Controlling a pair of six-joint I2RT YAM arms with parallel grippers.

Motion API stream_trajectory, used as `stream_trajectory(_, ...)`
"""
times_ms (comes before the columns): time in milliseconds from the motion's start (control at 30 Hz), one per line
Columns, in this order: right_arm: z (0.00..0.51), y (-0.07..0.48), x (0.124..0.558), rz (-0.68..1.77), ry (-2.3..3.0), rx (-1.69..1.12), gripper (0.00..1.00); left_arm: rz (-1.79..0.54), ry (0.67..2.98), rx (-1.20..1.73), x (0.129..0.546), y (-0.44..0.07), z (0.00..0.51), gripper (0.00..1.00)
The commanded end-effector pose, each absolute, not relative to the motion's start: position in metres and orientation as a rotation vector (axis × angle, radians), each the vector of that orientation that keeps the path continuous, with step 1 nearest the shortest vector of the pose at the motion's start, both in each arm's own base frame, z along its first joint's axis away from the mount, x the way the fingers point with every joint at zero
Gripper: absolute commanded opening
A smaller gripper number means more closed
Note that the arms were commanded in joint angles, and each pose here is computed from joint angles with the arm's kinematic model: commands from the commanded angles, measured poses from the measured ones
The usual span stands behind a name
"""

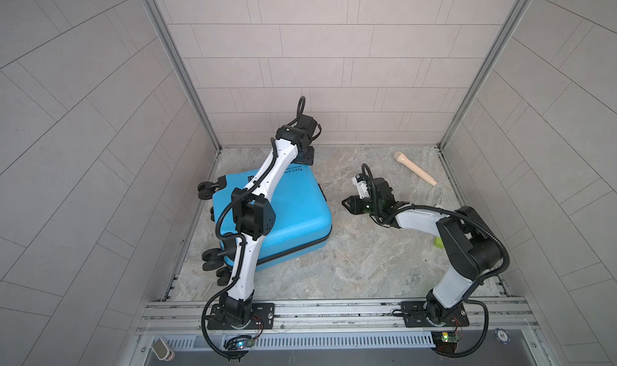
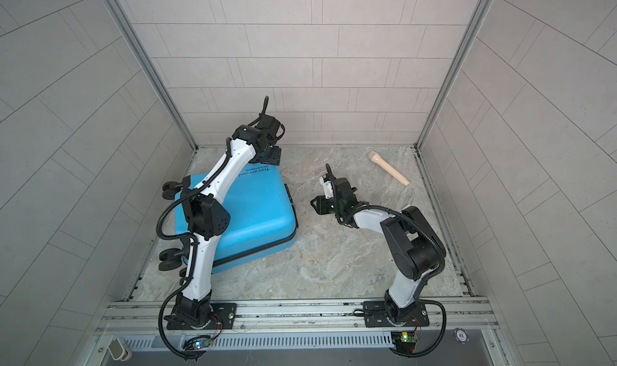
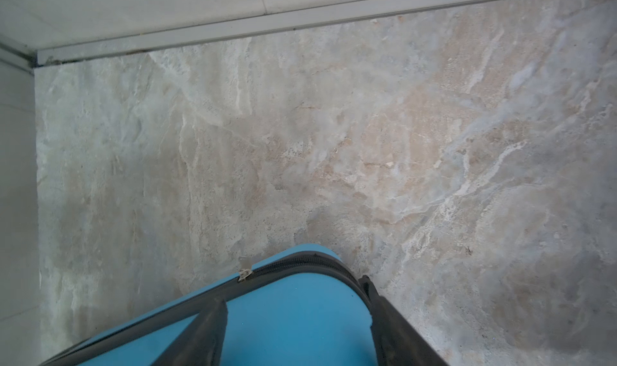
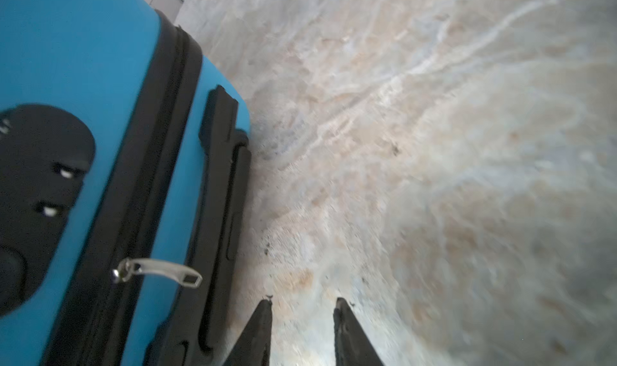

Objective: Pack the luggage

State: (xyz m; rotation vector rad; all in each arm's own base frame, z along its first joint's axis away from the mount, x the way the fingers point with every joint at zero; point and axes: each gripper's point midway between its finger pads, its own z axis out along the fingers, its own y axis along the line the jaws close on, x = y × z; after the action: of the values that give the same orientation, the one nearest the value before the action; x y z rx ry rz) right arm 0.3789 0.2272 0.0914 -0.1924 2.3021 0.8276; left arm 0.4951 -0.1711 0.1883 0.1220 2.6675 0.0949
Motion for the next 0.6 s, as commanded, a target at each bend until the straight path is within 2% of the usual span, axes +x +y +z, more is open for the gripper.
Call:
stream_trajectory(0, 0.121, 0.207, 0.372, 0.808, 2.245, -0.148, 0.35, -0.029, 3.116, 0.303, 0.400, -0.212, 0.108, 0.72)
stream_trajectory(200, 0.143, 0.165, 0.354, 0.723, 2.220, -0.087, 0.42, -0.244, 3.094, 0.367, 0.377, -0.271, 0.095, 0.72)
stream_trajectory(300, 0.160, 0.153, 0.350, 0.666, 2.195, -0.081, 0.50, -0.297, 3.040, 0.435, 0.367, -0.298, 0.111, 0.73)
stream_trajectory(467, 0.192, 0.149, 0.356, 0.625, 2.154, -0.091, 0.55, -0.269, 2.764, 0.365, 0.372, -0.302, 0.203, 0.82)
stream_trajectory(567, 0.204, 0.151, 0.370, 0.616, 2.153, -0.078, 0.56, -0.219, 2.602, 0.295, 0.358, -0.288, 0.258, 0.84)
